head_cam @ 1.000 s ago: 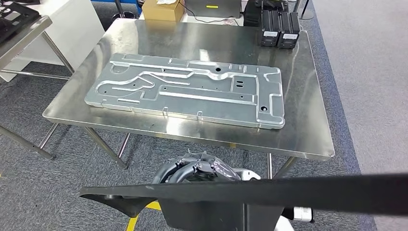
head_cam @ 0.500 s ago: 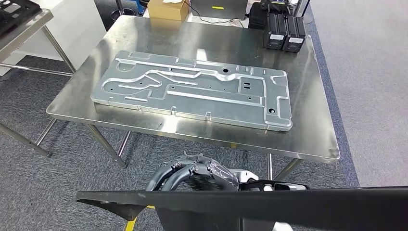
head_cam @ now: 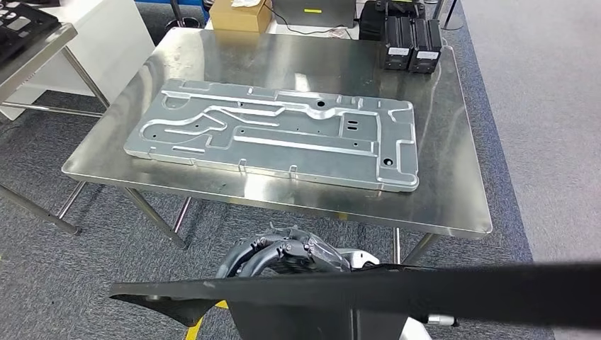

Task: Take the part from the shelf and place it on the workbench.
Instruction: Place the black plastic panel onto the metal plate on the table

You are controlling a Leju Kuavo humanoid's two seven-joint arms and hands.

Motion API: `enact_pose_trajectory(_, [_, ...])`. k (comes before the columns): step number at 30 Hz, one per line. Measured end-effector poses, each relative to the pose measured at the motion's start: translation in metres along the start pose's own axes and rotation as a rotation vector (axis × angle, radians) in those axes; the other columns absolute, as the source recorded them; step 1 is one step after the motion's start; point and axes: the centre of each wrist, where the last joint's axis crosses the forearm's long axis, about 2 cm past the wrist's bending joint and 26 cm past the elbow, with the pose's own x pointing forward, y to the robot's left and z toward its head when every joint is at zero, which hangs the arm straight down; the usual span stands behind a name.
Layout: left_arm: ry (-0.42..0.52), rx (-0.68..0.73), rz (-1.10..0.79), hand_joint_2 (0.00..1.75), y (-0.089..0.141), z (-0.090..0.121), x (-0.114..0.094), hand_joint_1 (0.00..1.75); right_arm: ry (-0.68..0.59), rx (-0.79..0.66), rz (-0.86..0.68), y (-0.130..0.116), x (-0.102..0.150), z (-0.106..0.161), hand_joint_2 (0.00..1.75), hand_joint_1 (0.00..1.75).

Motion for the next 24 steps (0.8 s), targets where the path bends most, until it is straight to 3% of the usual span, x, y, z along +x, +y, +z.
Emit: enact_pose_trajectory(24, [0.005,-0.011,0.01,1.75,-0.003,0.0,-0.001,0.0,0.019,-0.03,-0.002,0.002,-0.003,0.01,1.75,1.75])
